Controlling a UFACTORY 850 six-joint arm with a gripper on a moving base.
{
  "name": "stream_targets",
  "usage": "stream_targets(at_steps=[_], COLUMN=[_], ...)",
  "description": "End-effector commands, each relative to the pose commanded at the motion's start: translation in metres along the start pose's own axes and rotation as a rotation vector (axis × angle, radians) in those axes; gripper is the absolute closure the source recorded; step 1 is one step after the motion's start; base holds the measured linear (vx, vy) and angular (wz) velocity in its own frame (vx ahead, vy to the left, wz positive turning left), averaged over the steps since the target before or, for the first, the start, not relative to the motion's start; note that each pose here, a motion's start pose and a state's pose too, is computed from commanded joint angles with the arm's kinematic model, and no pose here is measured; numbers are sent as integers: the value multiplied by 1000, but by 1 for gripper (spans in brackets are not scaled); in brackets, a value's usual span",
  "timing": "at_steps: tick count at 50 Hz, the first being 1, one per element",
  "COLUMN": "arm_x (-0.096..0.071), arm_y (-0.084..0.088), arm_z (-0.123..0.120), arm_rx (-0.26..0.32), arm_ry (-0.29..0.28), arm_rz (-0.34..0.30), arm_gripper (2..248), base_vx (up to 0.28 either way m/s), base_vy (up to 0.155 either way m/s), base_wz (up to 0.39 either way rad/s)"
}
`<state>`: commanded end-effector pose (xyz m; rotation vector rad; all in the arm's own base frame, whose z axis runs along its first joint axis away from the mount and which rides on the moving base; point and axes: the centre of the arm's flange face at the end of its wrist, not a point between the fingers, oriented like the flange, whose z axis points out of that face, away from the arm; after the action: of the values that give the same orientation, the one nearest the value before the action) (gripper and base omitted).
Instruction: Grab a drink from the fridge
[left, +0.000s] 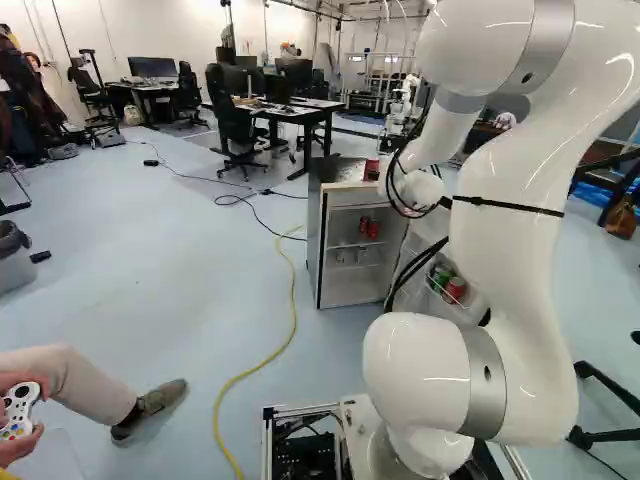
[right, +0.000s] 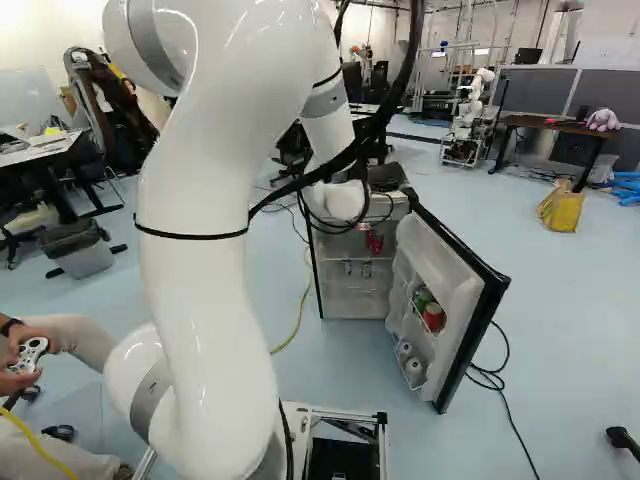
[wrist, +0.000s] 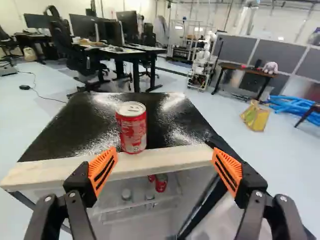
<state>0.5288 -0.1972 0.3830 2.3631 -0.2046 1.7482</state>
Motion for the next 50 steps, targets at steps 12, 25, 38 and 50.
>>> stream_targets(at_steps=[12, 25, 38, 50], arm_x=[1, 7, 14, 22], arm_y=[24, 48, 70, 89], arm_z=[-17, -33, -48, -61], arm_rx=[-95, -165, -216, -255], arm_ry=[-68, -89, -87, -81], arm_rz=[70, 116, 141, 153], arm_gripper=[3, 3, 3, 3], base_vx=[0, 0, 0, 0], base_vy=[0, 0, 0, 0], base_wz=[0, 0, 0, 0])
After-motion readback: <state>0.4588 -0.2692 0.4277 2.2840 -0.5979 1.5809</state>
